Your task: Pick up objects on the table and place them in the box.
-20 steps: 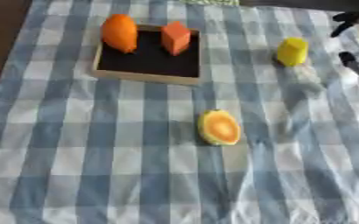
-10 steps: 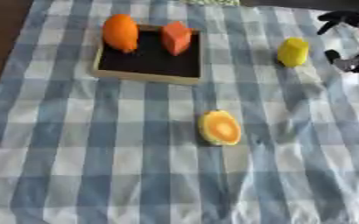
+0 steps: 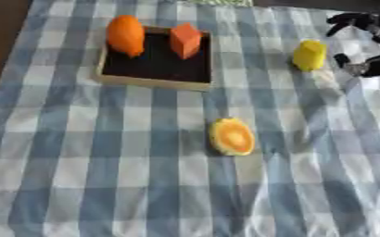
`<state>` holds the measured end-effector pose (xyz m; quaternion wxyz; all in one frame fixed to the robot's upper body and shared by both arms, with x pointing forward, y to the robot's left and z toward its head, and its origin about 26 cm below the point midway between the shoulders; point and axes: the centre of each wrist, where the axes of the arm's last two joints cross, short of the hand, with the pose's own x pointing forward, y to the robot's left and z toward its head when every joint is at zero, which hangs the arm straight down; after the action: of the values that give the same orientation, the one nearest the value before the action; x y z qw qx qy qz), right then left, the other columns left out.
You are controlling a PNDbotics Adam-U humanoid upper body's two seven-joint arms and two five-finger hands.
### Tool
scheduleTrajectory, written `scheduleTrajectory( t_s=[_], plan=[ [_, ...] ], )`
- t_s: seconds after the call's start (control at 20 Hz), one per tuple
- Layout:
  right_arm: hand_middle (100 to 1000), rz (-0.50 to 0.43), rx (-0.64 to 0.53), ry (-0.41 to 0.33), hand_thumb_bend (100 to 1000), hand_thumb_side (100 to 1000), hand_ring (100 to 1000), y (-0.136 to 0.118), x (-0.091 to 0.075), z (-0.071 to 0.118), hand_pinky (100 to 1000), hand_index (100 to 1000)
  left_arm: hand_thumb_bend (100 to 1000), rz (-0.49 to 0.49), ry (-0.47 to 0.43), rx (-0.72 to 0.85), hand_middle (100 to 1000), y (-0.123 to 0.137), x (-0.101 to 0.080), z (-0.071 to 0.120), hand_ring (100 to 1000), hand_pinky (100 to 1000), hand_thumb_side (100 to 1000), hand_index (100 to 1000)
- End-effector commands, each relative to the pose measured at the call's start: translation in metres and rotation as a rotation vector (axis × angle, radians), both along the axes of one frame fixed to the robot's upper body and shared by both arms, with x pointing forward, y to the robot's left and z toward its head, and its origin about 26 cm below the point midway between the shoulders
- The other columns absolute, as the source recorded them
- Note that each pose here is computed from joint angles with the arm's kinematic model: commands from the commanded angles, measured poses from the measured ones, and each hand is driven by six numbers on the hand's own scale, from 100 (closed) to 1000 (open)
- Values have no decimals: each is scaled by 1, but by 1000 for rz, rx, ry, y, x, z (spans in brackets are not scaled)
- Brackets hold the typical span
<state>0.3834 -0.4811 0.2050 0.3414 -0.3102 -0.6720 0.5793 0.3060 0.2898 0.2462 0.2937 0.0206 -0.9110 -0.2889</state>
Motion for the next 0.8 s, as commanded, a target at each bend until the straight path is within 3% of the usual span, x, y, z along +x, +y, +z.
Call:
scheduleTrajectory(
  t_s=[0.05, 0.8],
  plan=[
    [788, -18, -33, -41, 100, 204, 1000, -5, -1, 16, 1000, 1000, 100, -1, -32, 21, 730, -1, -3, 10, 798, 671, 648, 846],
    [839, -67, -74, -73, 100, 208, 1000, -5, 5, 10, 1000, 1000, 100, -6, -30, 25, 730, -1, -3, 10, 801, 679, 655, 839]
  ],
)
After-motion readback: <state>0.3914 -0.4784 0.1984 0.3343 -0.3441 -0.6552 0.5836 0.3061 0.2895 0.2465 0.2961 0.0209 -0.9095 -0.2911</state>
